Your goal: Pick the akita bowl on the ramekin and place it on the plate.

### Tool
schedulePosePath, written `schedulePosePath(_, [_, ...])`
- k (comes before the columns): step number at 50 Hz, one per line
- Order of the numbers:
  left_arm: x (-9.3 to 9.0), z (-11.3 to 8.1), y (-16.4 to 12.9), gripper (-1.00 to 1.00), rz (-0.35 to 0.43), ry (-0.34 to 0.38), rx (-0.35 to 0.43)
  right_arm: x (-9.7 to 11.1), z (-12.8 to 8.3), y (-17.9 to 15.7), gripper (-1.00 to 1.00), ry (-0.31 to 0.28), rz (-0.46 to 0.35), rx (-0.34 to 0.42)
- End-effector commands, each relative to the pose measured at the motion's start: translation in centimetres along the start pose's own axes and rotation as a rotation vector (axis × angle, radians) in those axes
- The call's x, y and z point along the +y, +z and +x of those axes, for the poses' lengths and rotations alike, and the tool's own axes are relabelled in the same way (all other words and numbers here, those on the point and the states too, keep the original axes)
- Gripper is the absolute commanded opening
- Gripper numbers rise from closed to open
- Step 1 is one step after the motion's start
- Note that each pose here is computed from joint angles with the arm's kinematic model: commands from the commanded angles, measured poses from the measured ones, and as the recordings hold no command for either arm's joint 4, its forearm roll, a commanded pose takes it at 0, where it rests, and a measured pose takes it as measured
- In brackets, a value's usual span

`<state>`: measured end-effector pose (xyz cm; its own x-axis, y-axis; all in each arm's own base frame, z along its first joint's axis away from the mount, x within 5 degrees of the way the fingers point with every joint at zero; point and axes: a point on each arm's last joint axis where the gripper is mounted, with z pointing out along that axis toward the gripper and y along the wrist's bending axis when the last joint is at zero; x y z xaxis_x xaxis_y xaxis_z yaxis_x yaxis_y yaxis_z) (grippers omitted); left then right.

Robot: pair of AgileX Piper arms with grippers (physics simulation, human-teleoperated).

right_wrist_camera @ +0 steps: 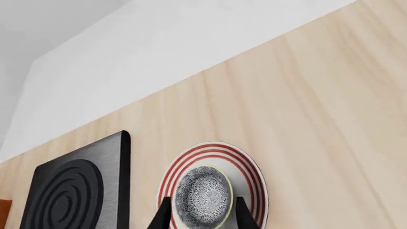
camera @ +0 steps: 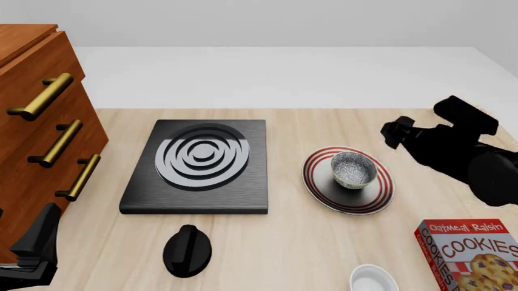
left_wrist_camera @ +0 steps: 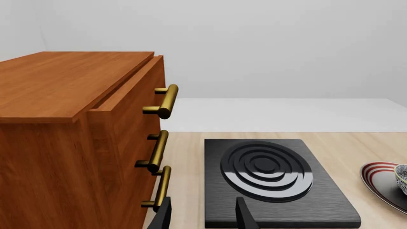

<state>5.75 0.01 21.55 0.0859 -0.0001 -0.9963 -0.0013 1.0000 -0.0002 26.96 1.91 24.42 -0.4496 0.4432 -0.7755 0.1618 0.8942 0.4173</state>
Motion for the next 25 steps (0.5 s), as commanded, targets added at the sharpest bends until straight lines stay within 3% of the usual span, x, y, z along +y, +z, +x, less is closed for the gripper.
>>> schedulePosePath(1, [0.0, 0.0, 0.0, 1.0, 0.0, 0.0, 0.0, 1.7, -3.2, -10.5, 1.0, -0.047, -0.073, -0.142])
schedulePosePath(7, [0.0, 0.0, -0.1, 1.0, 0.0, 0.0, 0.0, 2.0, -3.5, -16.8, 1.0, -0.087, -0.11, -0.215])
schedulePosePath(15, [0.0, 0.0, -0.1, 1.0, 0.0, 0.0, 0.0, 1.7, -2.8, -22.3, 1.0, -0.111, -0.146, -0.276])
schedulePosePath(19, [0.0, 0.0, -0.1, 1.0, 0.0, 0.0, 0.0, 0.9, -1.3, -24.5, 1.0, -0.092, -0.166, -0.292])
schedulePosePath(25, [0.0, 0.0, -0.1, 1.0, 0.0, 0.0, 0.0, -0.2, 0.6, -27.2, 1.0, -0.119, -0.171, -0.324])
